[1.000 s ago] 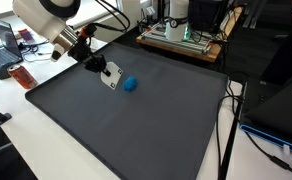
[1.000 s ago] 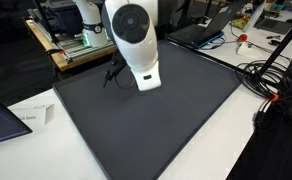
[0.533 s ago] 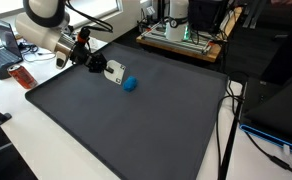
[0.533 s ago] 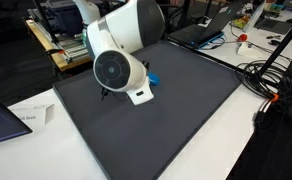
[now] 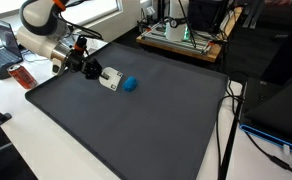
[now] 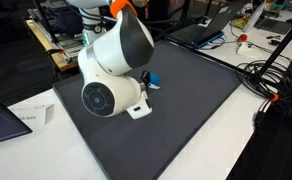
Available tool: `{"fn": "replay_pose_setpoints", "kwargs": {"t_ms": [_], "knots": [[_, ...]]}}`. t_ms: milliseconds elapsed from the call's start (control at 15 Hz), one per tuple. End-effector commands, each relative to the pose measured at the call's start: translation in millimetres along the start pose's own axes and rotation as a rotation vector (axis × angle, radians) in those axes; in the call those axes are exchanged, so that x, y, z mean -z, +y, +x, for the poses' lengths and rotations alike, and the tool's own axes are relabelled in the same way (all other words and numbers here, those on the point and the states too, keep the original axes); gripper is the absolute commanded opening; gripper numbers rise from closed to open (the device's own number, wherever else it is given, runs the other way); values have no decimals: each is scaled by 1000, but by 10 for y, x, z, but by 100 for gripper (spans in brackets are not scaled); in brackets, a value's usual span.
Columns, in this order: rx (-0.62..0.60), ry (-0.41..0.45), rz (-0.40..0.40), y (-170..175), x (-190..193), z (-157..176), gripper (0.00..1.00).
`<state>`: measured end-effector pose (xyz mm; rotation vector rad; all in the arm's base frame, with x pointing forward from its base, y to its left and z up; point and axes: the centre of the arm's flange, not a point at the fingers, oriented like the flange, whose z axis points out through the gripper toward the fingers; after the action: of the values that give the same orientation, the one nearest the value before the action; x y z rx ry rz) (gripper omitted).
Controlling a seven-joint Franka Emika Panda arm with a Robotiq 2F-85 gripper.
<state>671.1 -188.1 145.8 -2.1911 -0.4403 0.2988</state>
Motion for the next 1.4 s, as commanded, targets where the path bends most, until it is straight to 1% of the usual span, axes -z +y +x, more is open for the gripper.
{"fn": "replay_pose_setpoints", "kwargs": {"t_ms": [0, 133, 333, 533, 667, 800, 933, 1133, 1333], "knots": [[17, 11, 85, 185, 211, 120, 1], [26, -14, 143, 193, 250, 67, 1], [25, -31, 191, 184, 276, 5, 1], [32, -34, 223, 186, 268, -15, 1], [20, -21, 212, 147, 266, -38, 1], [-5, 10, 163, 48, 315, -104, 1], [-20, 56, 93, -81, 442, -189, 1], [-47, 127, -17, -279, 681, -303, 1], [-78, 190, -142, -500, 842, -398, 1]]}}
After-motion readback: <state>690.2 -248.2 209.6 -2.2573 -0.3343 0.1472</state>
